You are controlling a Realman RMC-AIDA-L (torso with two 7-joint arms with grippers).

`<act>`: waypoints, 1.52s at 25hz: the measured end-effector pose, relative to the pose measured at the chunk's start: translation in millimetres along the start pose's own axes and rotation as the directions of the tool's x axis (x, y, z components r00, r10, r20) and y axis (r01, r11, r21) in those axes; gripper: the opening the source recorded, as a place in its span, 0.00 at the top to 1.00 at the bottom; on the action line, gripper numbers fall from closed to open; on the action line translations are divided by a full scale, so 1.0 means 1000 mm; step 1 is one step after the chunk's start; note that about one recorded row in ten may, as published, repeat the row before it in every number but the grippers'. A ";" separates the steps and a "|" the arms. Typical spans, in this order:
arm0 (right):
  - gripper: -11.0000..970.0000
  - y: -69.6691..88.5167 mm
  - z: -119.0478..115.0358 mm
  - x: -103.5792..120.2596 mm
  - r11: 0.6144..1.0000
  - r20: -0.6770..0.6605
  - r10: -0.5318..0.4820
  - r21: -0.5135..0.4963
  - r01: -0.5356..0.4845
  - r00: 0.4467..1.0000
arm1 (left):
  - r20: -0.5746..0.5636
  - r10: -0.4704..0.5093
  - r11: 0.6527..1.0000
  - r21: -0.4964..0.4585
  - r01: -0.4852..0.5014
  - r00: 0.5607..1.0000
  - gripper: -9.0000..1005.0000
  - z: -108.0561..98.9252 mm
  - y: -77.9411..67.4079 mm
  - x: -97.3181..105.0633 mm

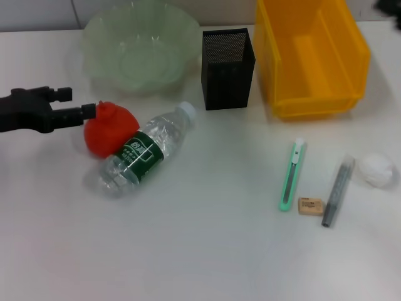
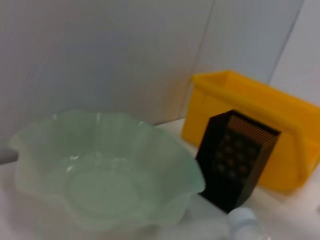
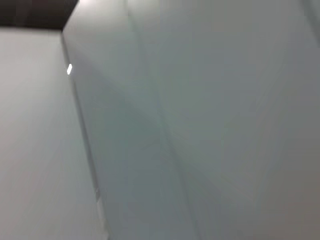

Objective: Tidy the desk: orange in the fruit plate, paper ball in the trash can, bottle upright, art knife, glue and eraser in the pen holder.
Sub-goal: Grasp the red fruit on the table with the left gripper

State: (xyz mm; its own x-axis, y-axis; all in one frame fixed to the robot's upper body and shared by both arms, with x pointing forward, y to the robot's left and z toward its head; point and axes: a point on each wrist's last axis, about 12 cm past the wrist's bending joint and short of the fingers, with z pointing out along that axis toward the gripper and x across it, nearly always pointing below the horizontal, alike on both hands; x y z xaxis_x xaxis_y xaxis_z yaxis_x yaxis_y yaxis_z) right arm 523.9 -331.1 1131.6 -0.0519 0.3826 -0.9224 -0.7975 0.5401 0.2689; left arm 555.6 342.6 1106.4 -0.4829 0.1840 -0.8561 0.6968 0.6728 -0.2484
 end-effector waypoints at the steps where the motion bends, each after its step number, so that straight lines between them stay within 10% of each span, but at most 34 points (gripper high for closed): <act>1: 0.23 0.001 -0.005 -0.001 1.000 0.030 -0.004 0.015 0.004 1.000 | -0.008 0.004 1.000 -0.016 -0.004 1.000 0.23 0.002 0.000 0.003; 38: 0.25 0.003 -0.015 0.010 0.998 0.061 0.028 0.059 -0.032 0.998 | -0.101 0.079 0.994 -0.062 -0.085 0.992 0.27 0.054 -0.009 0.004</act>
State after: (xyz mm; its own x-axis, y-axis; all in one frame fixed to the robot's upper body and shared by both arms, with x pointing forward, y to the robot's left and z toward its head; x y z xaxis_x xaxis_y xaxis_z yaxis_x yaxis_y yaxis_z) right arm 511.8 -337.3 1119.0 -0.0372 0.4428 -0.8958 -0.7584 0.5713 0.3139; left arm 575.6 298.8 1080.9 -0.4779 0.3080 -0.8226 0.7014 0.6976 -0.1463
